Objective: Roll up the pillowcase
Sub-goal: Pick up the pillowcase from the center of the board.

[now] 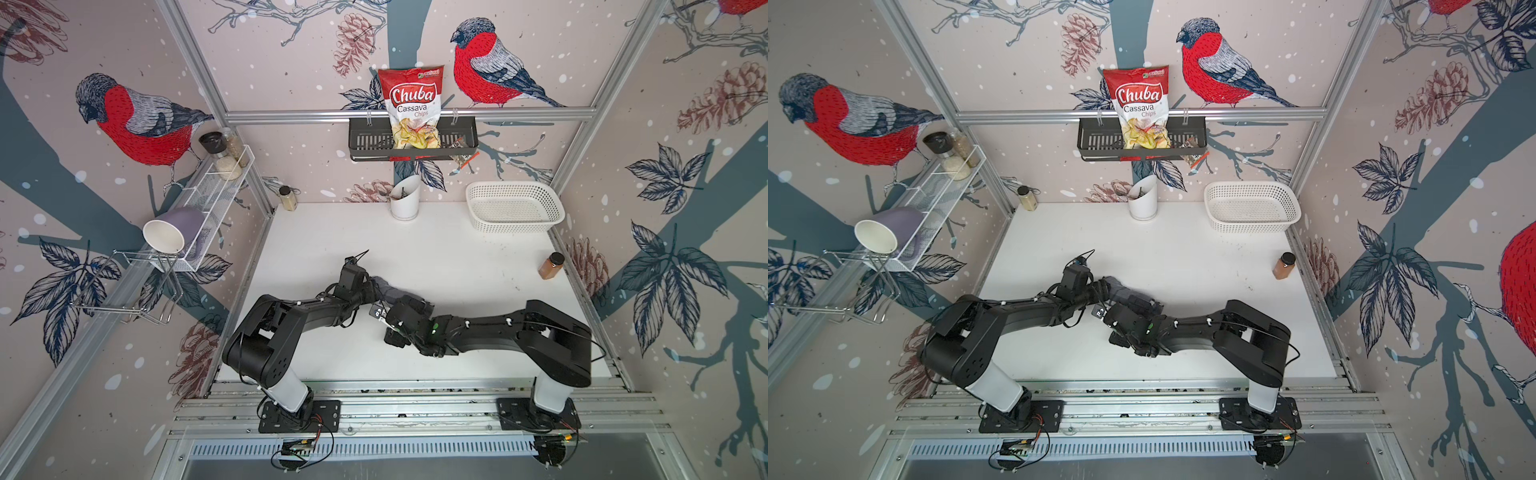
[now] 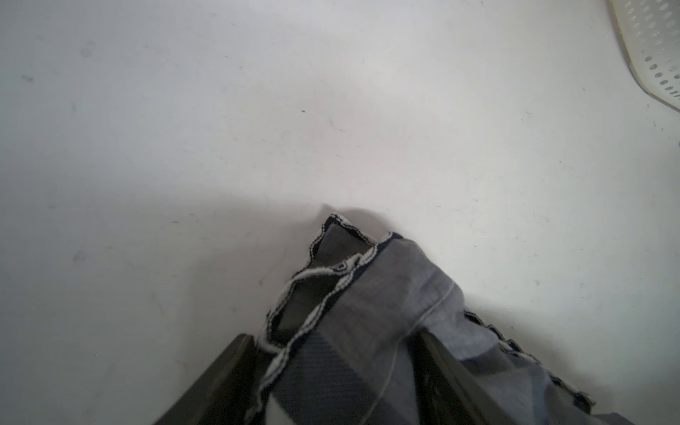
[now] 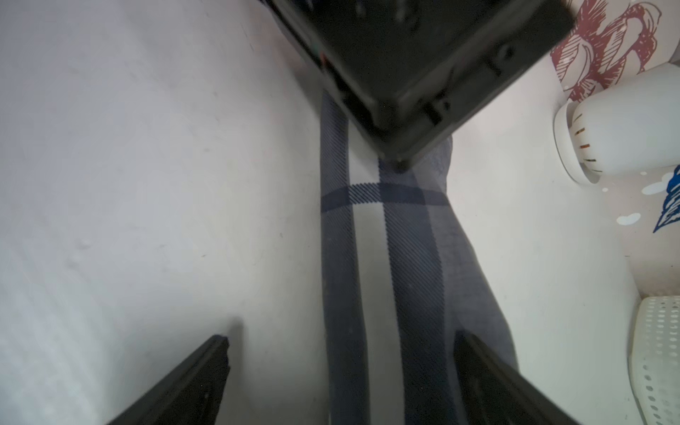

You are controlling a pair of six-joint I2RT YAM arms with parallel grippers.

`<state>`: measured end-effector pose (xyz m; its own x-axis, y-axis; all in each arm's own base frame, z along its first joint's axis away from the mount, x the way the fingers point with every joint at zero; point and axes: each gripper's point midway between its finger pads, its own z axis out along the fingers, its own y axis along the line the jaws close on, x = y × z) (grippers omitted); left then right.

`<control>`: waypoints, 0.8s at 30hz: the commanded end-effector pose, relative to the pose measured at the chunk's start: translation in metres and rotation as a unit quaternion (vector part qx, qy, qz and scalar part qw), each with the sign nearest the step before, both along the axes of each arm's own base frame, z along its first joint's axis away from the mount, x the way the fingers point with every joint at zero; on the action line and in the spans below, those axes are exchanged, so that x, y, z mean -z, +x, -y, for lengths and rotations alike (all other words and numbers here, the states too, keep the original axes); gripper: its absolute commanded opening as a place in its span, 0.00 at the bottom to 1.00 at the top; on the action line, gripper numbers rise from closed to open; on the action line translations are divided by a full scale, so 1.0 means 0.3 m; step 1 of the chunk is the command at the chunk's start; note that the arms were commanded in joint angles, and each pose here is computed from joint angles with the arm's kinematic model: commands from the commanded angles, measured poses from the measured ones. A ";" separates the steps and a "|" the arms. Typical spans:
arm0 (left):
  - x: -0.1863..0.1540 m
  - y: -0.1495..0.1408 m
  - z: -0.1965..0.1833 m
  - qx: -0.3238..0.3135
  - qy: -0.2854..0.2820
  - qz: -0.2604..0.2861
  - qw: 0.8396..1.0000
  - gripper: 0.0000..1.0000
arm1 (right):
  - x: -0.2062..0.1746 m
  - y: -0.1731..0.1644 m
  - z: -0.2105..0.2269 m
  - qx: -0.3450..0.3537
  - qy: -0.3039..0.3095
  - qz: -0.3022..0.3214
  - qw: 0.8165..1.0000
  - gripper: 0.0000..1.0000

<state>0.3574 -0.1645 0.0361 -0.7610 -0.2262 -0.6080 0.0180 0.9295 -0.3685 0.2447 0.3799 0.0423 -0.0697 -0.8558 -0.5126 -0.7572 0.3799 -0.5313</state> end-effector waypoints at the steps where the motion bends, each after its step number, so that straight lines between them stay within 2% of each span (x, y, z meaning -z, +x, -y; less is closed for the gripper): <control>1: -0.009 -0.009 0.000 0.004 -0.002 -0.002 1.000 0.74 | 0.010 0.076 0.020 0.034 -0.019 0.030 0.999 1.00; 3: -0.013 -0.012 -0.001 0.004 -0.004 0.000 1.000 0.74 | 0.032 0.080 0.022 0.031 -0.018 0.016 0.999 0.98; 4: -0.017 -0.012 -0.003 0.003 -0.005 0.001 1.000 0.74 | 0.046 0.076 0.023 0.028 -0.020 0.006 0.999 0.91; 6: -0.025 -0.011 -0.003 0.003 -0.012 0.004 1.000 0.75 | 0.076 0.069 0.039 0.027 -0.025 -0.011 0.999 0.65; 7: -0.031 -0.010 -0.006 0.002 -0.016 0.006 1.000 0.75 | 0.088 0.065 0.048 0.029 -0.025 -0.018 0.999 0.48; 8: -0.037 -0.011 -0.010 0.000 -0.020 0.007 1.000 0.76 | 0.101 0.059 0.059 0.030 -0.028 -0.024 0.999 0.39; 13: -0.079 -0.002 -0.039 -0.011 -0.046 0.019 0.999 0.81 | 0.130 0.037 0.106 0.036 -0.033 -0.039 0.998 0.12; 16: -0.114 0.006 -0.071 -0.023 -0.068 0.029 0.997 0.85 | 0.126 0.041 0.125 0.047 -0.027 -0.047 0.997 0.01; 21: -0.176 0.006 -0.190 -0.086 -0.081 0.046 0.992 0.88 | 0.037 0.117 0.170 0.096 0.000 -0.024 0.995 0.00; 24: -0.205 -0.014 -0.278 -0.138 -0.100 0.060 0.984 0.88 | -0.082 0.217 0.228 0.136 0.020 0.018 0.990 0.00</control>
<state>0.3573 -0.0973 0.0946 -0.6198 -0.4651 -0.6321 -0.1017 0.8462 -0.5230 0.2895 0.3285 0.0422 -0.2438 -0.8130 -0.5288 -0.6878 0.5294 -0.4966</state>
